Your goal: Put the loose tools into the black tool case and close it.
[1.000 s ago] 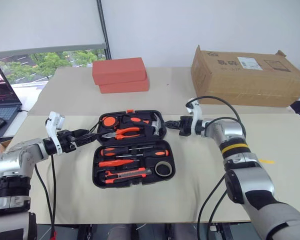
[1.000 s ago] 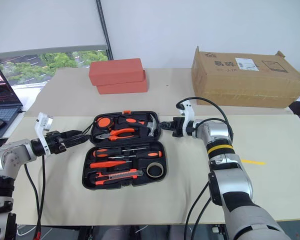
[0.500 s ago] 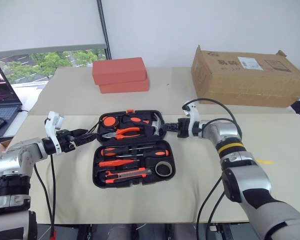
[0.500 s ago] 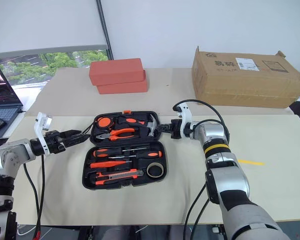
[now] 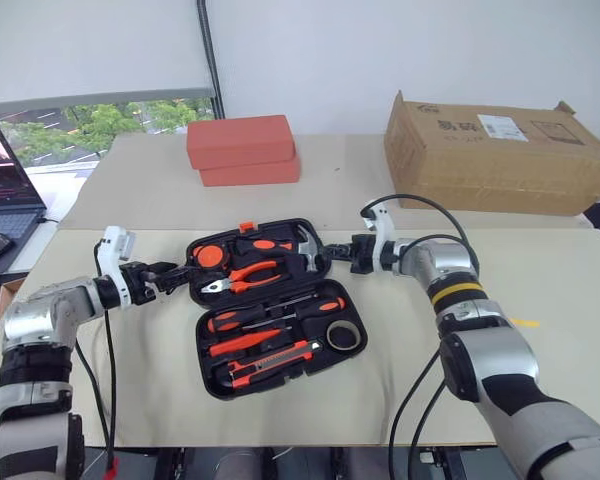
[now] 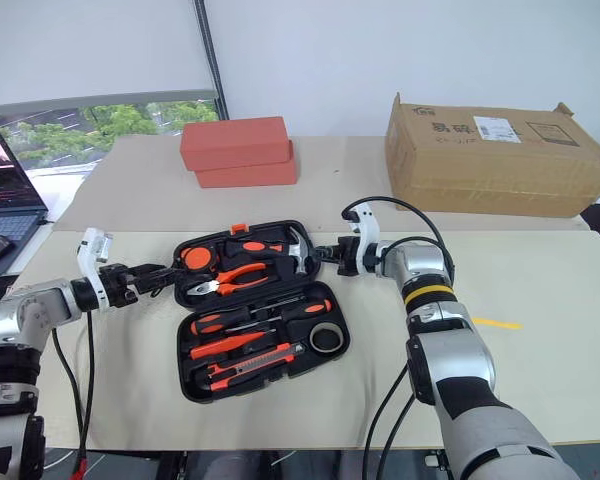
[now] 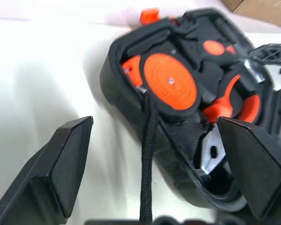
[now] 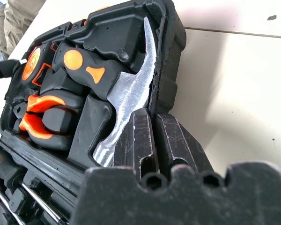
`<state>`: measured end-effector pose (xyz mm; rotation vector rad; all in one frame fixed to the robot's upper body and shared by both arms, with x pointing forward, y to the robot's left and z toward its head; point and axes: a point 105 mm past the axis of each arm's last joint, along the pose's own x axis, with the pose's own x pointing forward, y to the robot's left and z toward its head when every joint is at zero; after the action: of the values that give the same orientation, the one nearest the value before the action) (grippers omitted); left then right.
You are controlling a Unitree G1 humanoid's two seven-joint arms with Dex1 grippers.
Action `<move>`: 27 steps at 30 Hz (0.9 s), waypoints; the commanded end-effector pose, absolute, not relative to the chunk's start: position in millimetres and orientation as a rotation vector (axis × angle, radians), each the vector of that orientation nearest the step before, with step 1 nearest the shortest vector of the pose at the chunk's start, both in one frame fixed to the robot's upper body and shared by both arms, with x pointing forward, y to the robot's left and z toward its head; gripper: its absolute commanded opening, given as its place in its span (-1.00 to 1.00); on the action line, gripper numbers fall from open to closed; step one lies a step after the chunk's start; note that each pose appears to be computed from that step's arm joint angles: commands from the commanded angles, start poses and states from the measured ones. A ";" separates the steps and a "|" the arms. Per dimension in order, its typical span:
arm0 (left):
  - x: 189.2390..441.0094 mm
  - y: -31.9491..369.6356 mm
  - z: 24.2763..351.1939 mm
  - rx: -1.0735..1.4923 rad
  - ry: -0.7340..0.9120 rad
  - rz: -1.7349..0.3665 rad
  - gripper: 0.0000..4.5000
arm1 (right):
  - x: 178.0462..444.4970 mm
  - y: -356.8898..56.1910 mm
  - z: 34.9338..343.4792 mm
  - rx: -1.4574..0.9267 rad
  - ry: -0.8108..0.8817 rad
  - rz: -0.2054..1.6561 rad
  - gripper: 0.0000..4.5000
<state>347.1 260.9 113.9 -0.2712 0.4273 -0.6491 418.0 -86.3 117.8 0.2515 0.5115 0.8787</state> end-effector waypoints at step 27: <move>387.6 194.5 149.3 -0.271 0.266 -0.795 -0.98 | 441.0 -140.1 166.5 0.248 0.304 0.702 -1.00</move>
<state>377.3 215.7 121.8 -0.3215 0.3691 -0.7081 429.5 -127.9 128.6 0.2610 0.4614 0.7327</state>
